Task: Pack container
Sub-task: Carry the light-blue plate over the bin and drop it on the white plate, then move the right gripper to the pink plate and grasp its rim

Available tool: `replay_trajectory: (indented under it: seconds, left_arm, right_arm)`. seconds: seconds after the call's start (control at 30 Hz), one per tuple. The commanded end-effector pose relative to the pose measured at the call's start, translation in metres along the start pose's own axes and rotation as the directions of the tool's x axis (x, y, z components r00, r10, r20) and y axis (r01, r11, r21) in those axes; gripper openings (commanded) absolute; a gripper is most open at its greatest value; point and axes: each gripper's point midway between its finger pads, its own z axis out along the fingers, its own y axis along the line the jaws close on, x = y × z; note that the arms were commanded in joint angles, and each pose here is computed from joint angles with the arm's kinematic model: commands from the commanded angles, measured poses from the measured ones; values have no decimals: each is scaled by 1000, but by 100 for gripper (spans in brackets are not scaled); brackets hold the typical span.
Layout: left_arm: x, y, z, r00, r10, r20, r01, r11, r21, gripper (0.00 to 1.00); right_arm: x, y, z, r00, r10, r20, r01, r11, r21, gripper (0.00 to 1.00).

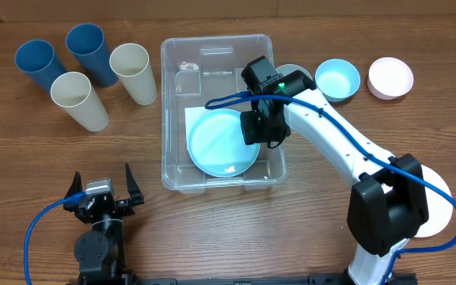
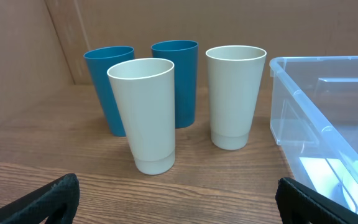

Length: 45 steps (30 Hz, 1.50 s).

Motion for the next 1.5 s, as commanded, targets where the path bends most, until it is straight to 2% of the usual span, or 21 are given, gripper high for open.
replay_trajectory:
  seconds: [0.0,0.07,0.1,0.2,0.3,0.37,0.47,0.5,0.6,0.63,0.77,0.9,1.0,1.1,1.23,1.33,1.47]
  left_arm:
    - [-1,0,0,1000,14,9,-15,1000,2,100]
    - [-1,0,0,1000,14,9,-15,1000,3,100]
    - [-1,0,0,1000,14,9,-14,1000,2,100]
    - [-1,0,0,1000,14,9,-14,1000,3,100]
    - [-1,0,0,1000,14,9,-15,1000,2,100]
    - [-1,0,0,1000,14,9,-15,1000,3,100]
    - [-1,0,0,1000,14,9,-15,1000,3,100]
    - [-1,0,0,1000,14,9,-15,1000,2,100]
    - [-1,0,0,1000,14,9,-15,1000,3,100]
    - [-1,0,0,1000,14,9,-15,1000,3,100]
    - [-1,0,0,1000,14,9,-14,1000,2,100]
    - [-1,0,0,1000,14,9,-15,1000,2,100]
    - [-1,0,0,1000,14,9,-15,1000,3,100]
    - [-1,0,0,1000,14,9,-15,1000,3,100]
    - [-1,0,0,1000,14,9,-15,1000,3,100]
    - [-1,0,0,1000,14,9,-15,1000,3,100]
    - [-1,0,0,1000,14,9,-15,1000,3,100]
  right_arm:
    - [-28,18,-91,985,-4,175,13,999,-49,56]
    - [-30,-2,-151,965,75,252,-82,996,17,65]
    - [-28,-20,-178,948,129,291,-151,987,54,74]
    - [-23,-53,-225,901,235,365,-261,965,22,87]
    - [-9,-97,-255,830,360,426,-387,922,-24,91]
    - [16,-138,-271,766,450,460,-494,869,-26,93]
    - [75,-203,-267,622,644,445,-712,702,-20,96]
    - [124,-244,-242,466,796,386,-864,504,4,99]
    - [170,-280,-199,260,918,299,-964,264,27,100]
    - [193,-295,-166,160,958,236,-987,153,49,100]
    - [229,-313,-87,-15,993,118,-999,-18,26,100]
    - [258,-333,-64,-174,977,126,-985,-174,-9,100]
    - [265,-347,-66,-235,957,167,-972,-234,-27,100]
    - [269,-352,-52,-340,922,187,-940,-340,-33,99]
    - [271,-354,-33,-345,919,189,-938,-345,-35,98]
    - [283,-360,-25,-342,908,240,-935,-355,11,94]
    - [289,-356,-4,-341,908,244,-935,-355,13,87]
